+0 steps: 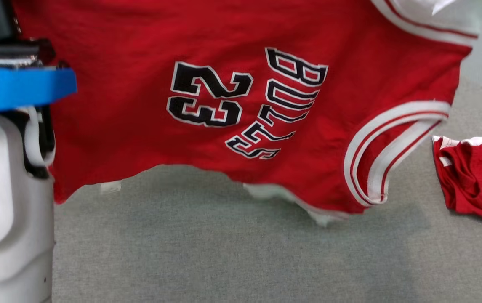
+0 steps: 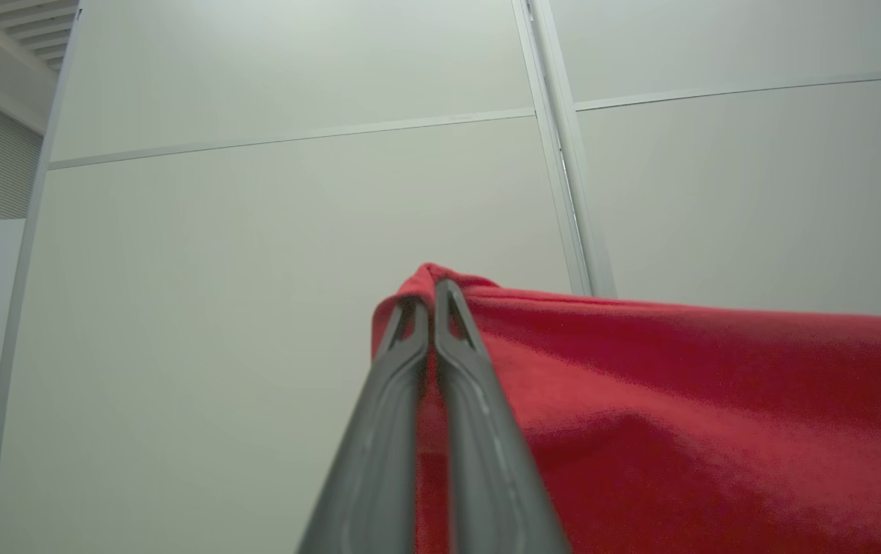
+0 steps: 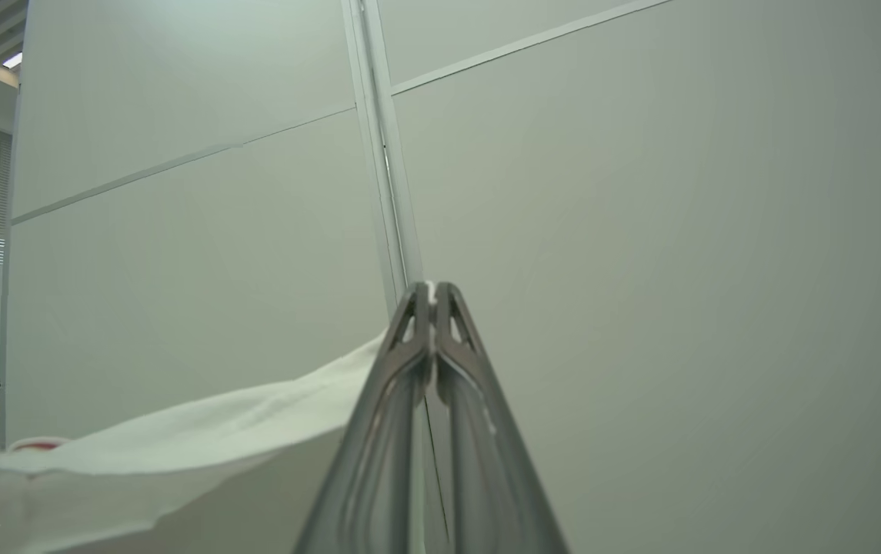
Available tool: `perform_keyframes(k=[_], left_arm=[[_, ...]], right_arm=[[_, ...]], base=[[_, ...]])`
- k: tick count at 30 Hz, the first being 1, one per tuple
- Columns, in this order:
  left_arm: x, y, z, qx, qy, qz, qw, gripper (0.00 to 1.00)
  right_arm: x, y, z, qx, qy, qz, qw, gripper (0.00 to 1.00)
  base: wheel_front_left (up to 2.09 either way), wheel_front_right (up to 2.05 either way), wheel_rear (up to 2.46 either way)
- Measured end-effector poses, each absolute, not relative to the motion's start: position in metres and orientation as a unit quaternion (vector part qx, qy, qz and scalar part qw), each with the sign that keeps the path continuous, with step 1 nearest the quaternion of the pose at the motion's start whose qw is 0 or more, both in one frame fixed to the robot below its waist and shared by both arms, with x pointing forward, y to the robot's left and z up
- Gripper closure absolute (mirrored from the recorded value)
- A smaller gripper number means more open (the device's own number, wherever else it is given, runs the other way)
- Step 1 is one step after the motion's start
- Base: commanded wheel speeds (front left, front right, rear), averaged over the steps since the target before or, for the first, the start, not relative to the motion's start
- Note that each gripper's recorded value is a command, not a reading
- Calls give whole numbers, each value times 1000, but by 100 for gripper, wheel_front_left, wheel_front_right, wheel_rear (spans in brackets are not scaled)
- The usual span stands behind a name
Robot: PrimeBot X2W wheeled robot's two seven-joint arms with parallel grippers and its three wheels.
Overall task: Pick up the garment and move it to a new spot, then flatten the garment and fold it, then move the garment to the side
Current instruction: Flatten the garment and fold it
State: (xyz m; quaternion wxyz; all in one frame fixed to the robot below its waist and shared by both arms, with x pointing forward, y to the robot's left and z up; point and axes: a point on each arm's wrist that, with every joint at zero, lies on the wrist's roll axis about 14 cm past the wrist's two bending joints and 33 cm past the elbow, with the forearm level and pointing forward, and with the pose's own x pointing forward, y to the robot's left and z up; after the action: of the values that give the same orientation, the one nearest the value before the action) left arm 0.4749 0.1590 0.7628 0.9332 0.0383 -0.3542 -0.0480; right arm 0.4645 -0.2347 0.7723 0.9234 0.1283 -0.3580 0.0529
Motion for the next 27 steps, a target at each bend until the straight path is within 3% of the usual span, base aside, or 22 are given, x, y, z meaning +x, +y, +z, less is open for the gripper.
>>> perform_keyframes(k=[7, 12, 20, 27], left_arm=[[546, 146, 730, 62, -290, -50, 954, 100], [587, 148, 743, 68, -312, -33, 947, 100], [608, 159, 743, 52, -316, -7, 947, 100], [585, 154, 565, -4, -105, -21, 994, 100]], right_arm=[[527, -232, 763, 91, -325, 44, 940, 100], [566, -244, 782, 52, -343, 17, 938, 100], [571, -264, 796, 57, -376, -16, 925, 100], [568, -261, 661, 94, -228, -17, 969, 100]], base=[[0, 0, 0], [0, 0, 0], [0, 0, 0], [0, 0, 0]])
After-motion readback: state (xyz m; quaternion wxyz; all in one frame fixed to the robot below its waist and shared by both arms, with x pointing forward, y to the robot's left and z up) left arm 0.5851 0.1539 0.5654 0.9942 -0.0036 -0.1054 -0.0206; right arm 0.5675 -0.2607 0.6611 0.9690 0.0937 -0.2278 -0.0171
